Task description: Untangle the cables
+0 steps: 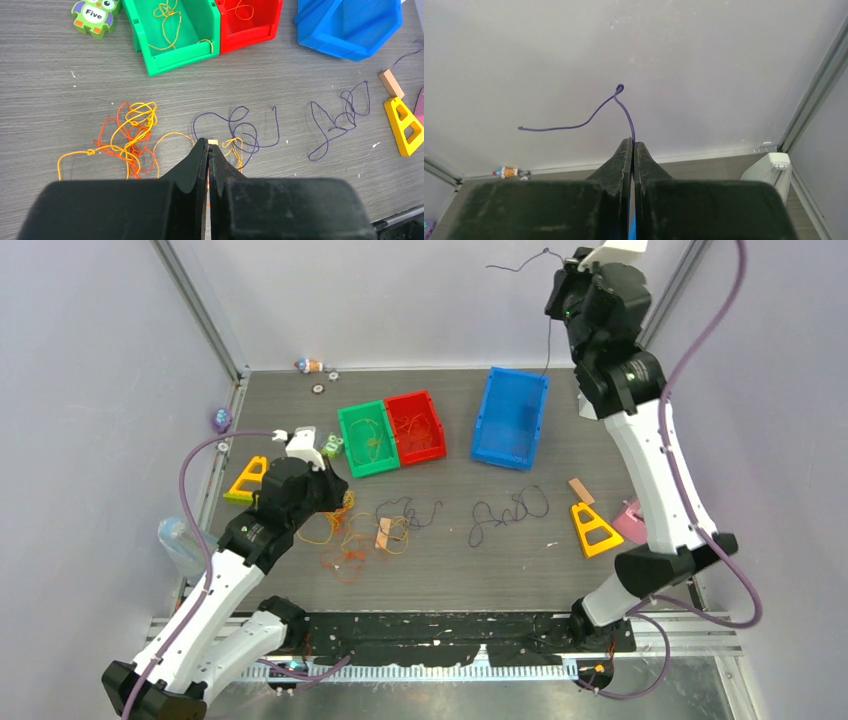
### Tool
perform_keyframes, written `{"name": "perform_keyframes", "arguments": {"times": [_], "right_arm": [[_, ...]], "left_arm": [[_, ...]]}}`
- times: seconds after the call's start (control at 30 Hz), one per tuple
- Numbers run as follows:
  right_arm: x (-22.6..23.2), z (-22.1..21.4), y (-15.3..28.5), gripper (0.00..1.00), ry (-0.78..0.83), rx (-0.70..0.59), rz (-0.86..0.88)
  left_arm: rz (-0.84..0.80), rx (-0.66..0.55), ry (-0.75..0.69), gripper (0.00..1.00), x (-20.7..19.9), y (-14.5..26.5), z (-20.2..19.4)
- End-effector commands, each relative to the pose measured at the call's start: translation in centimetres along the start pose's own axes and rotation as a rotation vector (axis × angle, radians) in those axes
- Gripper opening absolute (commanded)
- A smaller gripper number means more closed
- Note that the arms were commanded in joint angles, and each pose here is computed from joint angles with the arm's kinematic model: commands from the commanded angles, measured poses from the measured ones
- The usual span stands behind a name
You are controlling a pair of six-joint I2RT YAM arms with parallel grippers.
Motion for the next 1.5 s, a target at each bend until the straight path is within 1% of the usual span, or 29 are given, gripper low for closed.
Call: {"name": "perform_keyframes", "arguments": {"times": [0.0,0.13,0.43,0.57,0.6,0.63,0.7,0.73,0.77,0.8,0.83,0.9,1.0,1.07,1.1,1.13,1.17,1.2,1.3,1.37,1.4,1.43,1.47], "right_arm": [[-0.3,-0.6,-2.5,0.05,-0.029,-0.016,0.002],[-1.1,-3.8,-4.3,0.05,-0.049,0.056,0.002],[-1.8,-6.5,-5.8,0.05,-0.061,0.110,0.006],[-1.6,-9.5,-6.1,0.05,-0.079,0.180,0.016],[-1.6,-11.2,-6.1,0.05,-0.077,0.218,0.015],[-1.5,-11.9,-6.1,0.05,-0.090,0.227,0.018],[-1.7,-16.0,-5.9,0.05,-0.086,0.311,0.001],[-2.0,-17.0,-5.8,0.05,-0.084,0.331,-0.019],[-2.2,-19.2,-5.6,0.05,-0.082,0.377,-0.038],[-2.6,-20.2,-5.5,0.05,-0.078,0.395,-0.067],[-2.9,-22.3,-5.2,0.05,-0.074,0.443,-0.088],[-3.5,-25.1,-4.8,0.05,-0.058,0.505,-0.131],[-4.0,-28.2,-4.4,0.05,-0.015,0.584,-0.153],[-3.9,-30.6,-4.5,0.05,0.013,0.662,-0.134],[-3.7,-31.0,-4.6,0.05,0.016,0.678,-0.122],[-3.8,-32.5,-4.5,0.05,0.032,0.729,-0.128],[-3.6,-32.4,-4.9,0.05,0.033,0.734,-0.125],[-3.6,-33.7,-4.9,0.06,0.049,0.785,-0.125],[-3.0,-33.6,-6.0,0.05,0.049,0.805,-0.087],[-2.6,-33.2,-6.6,0.05,0.045,0.797,-0.064],[-2.4,-32.6,-7.1,0.09,0.043,0.789,-0.054],[-2.1,-32.3,-7.3,0.28,0.037,0.791,-0.030],[-1.9,-31.7,-7.6,0.44,0.036,0.802,-0.018]], "left_arm": [[-0.019,-0.015,-0.015,0.03,-0.3,0.1,0.6],[-0.048,-0.010,-0.009,0.03,-0.6,0.2,0.6],[-0.071,-0.011,-0.015,0.03,-0.9,0.2,0.8],[-0.072,-0.007,-0.012,0.03,-0.9,0.0,0.6],[-0.073,-0.007,-0.012,0.03,-0.9,0.0,0.6],[-0.073,-0.004,-0.011,0.03,-0.9,-0.1,0.5],[-0.075,0.002,-0.012,0.03,-0.9,-0.2,0.4],[-0.077,0.003,-0.012,0.02,-0.9,-0.2,0.4],[-0.076,0.005,-0.014,0.02,-0.9,-0.2,0.4],[-0.077,0.005,-0.017,0.03,-0.9,-0.2,0.3],[-0.076,0.006,-0.017,0.03,-0.8,-0.2,0.3],[-0.076,0.006,-0.021,0.02,-0.8,-0.2,0.3],[-0.077,0.006,-0.024,0.02,-0.8,-0.1,0.2],[-0.079,0.005,-0.024,0.02,-0.8,-0.1,0.2],[-0.081,0.006,-0.024,0.02,-0.8,-0.2,0.2],[-0.083,0.008,-0.023,0.02,-0.8,-0.2,0.2],[-0.087,0.008,-0.021,0.02,-0.9,-0.2,0.2],[-0.090,0.010,-0.019,0.02,-0.9,-0.3,0.2],[-0.101,0.015,-0.018,0.02,-1.1,-0.4,0.2],[-0.100,0.019,-0.016,0.02,-1.1,-0.6,0.2],[-0.099,0.023,-0.016,0.02,-1.1,-0.7,0.1],[-0.096,0.025,-0.016,0.03,-1.1,-0.7,0.1],[-0.121,0.046,-0.020,0.04,-1.3,-0.8,-0.1]]}}
Point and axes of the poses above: each gripper's point midway between its finger pads, its own y axis back along the fingers, its own x axis along the line the jaws close on, z = x × y, the point moved 8 cm from there along y, back along the fingers, and after that the axes turned 7 degrees about y, right-handed, at the moved point
